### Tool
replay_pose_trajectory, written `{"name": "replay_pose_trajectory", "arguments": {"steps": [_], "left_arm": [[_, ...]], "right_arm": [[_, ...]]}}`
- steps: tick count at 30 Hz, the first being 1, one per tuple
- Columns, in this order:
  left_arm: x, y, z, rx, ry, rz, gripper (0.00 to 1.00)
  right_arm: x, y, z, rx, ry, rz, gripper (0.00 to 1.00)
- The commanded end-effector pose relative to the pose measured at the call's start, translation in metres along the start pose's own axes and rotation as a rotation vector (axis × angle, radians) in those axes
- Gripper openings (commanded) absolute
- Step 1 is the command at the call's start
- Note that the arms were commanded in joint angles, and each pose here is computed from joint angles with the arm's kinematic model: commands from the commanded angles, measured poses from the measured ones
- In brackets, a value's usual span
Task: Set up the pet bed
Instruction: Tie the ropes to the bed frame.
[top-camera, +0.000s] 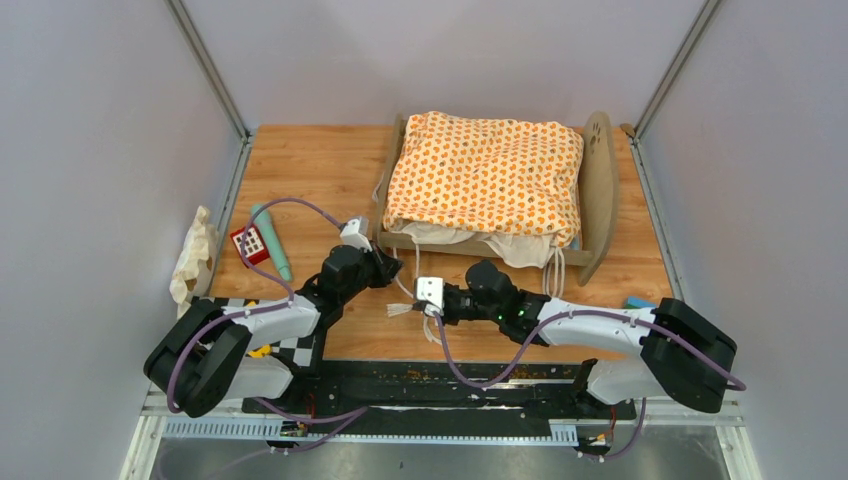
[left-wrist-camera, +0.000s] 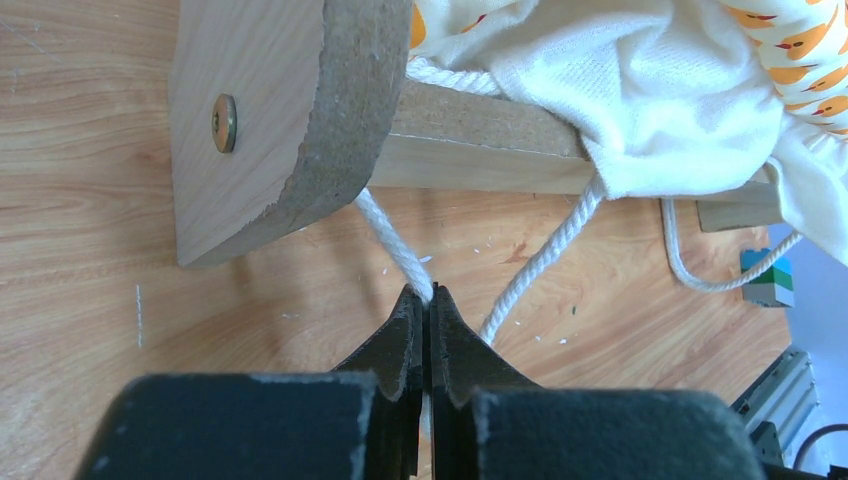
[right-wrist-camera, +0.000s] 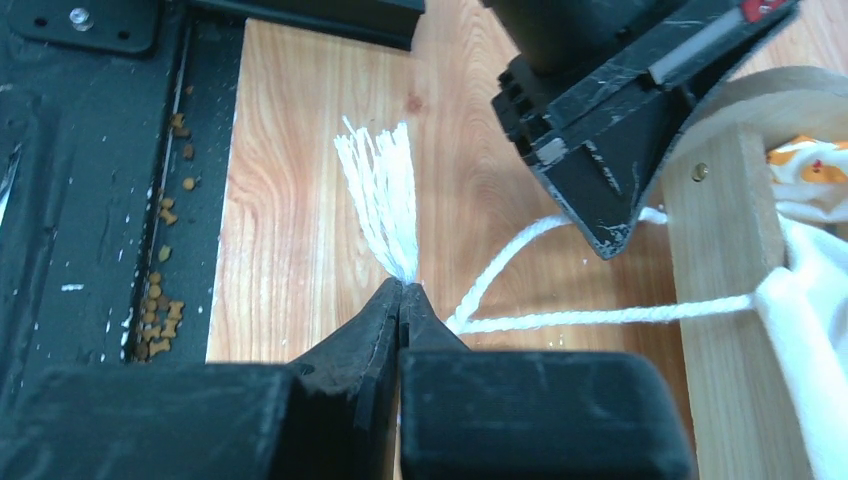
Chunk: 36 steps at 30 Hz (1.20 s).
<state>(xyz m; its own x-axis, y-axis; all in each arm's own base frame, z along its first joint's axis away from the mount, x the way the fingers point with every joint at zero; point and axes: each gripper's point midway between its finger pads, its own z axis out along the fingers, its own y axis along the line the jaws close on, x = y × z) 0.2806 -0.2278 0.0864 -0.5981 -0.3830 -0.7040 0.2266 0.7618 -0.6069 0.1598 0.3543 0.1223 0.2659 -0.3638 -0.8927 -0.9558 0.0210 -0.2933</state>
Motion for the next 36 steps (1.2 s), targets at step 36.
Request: {"name": "replay_pose_trajectory", "arguments": {"steps": [36], "left_arm": [[-0.024, -0.013, -0.02, 0.02, -0.057, 0.048, 0.0]], "right_arm": [[0.072, -0.064, 0.012, 0.54, 0.469, 0.669, 0.0]]}}
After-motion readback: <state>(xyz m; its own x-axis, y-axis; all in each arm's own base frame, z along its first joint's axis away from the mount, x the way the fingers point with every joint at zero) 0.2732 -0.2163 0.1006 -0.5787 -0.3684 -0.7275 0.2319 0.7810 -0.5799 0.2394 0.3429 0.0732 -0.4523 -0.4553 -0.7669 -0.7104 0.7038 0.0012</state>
